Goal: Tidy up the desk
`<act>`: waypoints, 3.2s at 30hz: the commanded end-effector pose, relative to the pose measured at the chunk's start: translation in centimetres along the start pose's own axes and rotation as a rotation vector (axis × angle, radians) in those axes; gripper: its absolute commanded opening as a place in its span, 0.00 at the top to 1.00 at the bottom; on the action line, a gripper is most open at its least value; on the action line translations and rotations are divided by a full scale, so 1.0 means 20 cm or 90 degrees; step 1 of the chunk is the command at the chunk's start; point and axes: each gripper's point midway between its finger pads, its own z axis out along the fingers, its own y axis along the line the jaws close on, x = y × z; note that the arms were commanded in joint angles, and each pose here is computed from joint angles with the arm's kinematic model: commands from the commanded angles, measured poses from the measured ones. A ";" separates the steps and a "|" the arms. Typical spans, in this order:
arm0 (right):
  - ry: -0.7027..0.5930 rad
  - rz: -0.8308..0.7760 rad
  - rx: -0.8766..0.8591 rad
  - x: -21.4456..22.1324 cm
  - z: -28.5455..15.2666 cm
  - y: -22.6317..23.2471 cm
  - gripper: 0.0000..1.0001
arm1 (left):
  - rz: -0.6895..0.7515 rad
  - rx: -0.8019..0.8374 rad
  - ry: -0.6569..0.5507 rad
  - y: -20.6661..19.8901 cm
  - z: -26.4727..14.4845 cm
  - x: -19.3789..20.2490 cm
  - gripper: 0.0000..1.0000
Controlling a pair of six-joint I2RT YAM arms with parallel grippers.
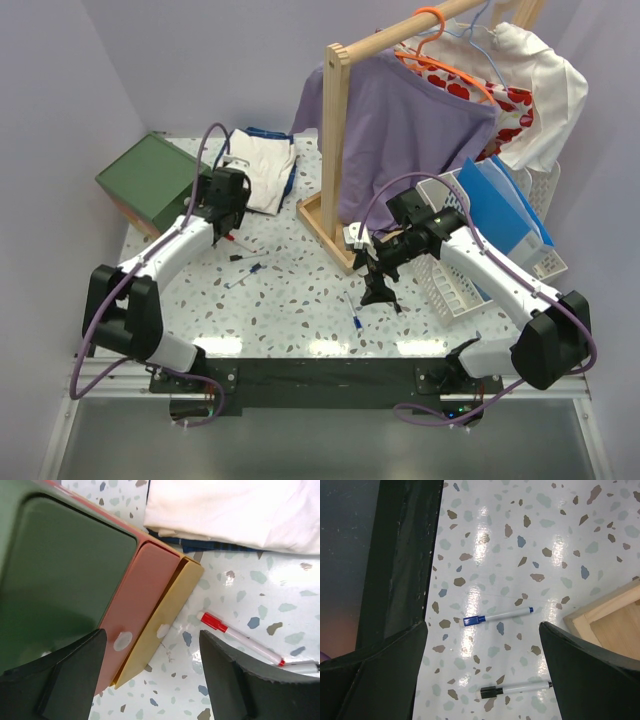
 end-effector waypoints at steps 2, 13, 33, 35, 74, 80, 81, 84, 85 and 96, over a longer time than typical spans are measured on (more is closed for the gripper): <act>-0.011 -0.019 -0.003 -0.04 -0.02 0.01 0.01 | -0.043 0.057 -0.112 0.06 -0.17 -0.20 0.20; -0.009 -0.018 -0.006 -0.03 -0.01 0.01 0.01 | -0.231 0.127 -0.111 -0.07 -0.25 -0.02 0.33; -0.006 -0.015 -0.008 -0.02 -0.01 0.00 0.01 | -0.550 -0.207 -0.010 -0.05 0.18 0.25 0.36; -0.005 -0.013 -0.007 -0.02 0.00 0.00 0.01 | -0.571 -0.229 -0.019 -0.03 0.19 0.25 0.36; 0.009 -0.009 -0.011 0.01 0.01 -0.01 0.01 | -0.593 -0.322 -0.060 0.03 0.18 0.20 0.37; 0.009 -0.010 -0.009 0.01 0.00 -0.01 0.01 | -0.573 -0.314 -0.057 0.01 0.18 0.19 0.35; 0.009 -0.011 -0.009 0.01 0.00 -0.01 0.01 | -0.567 -0.310 -0.048 0.00 0.18 0.19 0.35; 0.009 -0.012 -0.008 0.01 0.00 -0.01 0.01 | -0.537 -0.300 -0.034 -0.02 0.21 0.19 0.32; 0.010 -0.011 -0.008 0.01 0.00 -0.01 0.01 | -0.532 -0.301 -0.028 -0.03 0.21 0.19 0.32; 0.008 -0.017 -0.008 0.00 0.00 0.00 0.01 | -0.497 -0.371 0.063 -0.06 0.25 0.28 0.27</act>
